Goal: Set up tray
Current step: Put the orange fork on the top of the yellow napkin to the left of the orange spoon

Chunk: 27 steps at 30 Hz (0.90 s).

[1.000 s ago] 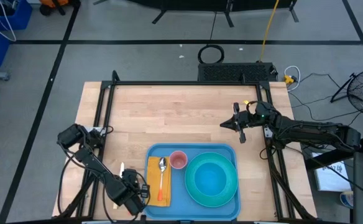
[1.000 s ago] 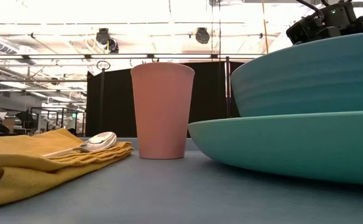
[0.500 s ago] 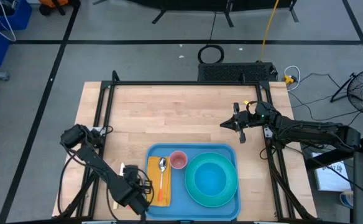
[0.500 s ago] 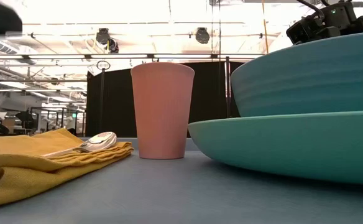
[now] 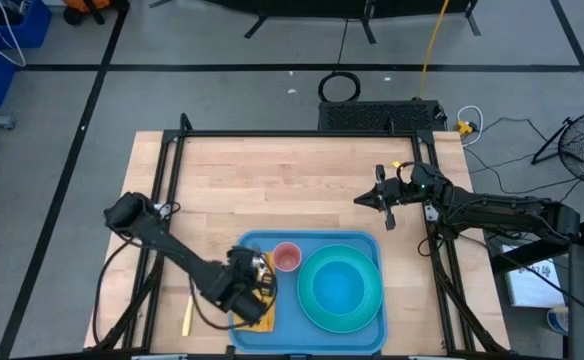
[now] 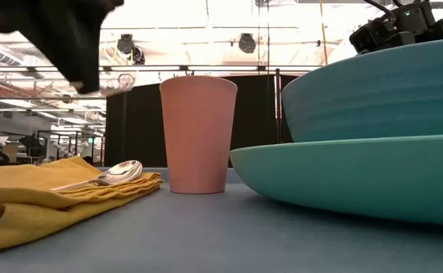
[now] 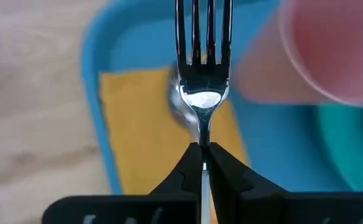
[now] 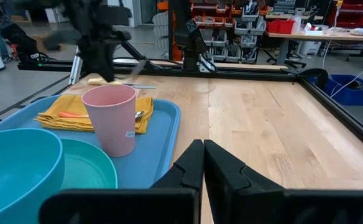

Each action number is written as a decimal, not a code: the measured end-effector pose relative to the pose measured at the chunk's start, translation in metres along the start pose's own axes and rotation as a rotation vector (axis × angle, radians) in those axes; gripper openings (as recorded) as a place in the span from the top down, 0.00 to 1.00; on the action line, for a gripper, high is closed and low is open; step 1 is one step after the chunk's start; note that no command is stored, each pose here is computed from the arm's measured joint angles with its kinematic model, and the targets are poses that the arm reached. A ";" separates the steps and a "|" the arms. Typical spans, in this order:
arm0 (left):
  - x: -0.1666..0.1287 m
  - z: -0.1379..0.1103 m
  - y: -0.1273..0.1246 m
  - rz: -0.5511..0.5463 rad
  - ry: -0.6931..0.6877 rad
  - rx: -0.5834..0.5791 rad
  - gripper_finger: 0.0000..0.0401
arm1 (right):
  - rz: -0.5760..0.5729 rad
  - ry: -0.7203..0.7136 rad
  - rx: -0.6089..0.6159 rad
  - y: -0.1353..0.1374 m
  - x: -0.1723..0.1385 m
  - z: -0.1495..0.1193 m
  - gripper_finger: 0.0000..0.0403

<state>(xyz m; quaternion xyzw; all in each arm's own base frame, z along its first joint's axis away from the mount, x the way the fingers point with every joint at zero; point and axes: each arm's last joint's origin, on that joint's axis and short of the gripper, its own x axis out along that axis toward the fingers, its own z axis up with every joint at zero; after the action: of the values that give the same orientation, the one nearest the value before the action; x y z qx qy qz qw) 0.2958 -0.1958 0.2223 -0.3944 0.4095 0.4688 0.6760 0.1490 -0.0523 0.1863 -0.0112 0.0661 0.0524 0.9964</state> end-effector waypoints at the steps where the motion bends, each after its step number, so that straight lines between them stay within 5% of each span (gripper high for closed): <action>1: 0.005 0.002 0.001 0.012 0.001 0.000 0.98 | 0.000 0.001 0.000 0.000 0.000 0.000 0.99; 10: 0.046 -0.005 0.010 0.003 0.072 -0.048 0.98 | 0.000 0.005 -0.004 0.000 0.000 -0.001 0.99; 27: 0.054 -0.027 0.016 -0.006 0.109 -0.143 0.98 | 0.000 0.004 -0.005 0.000 0.000 -0.001 0.99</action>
<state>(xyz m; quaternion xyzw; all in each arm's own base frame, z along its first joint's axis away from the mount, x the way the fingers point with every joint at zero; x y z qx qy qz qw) 0.2880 -0.1994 0.1602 -0.4678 0.4099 0.4727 0.6242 0.1489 -0.0523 0.1857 -0.0137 0.0681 0.0525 0.9962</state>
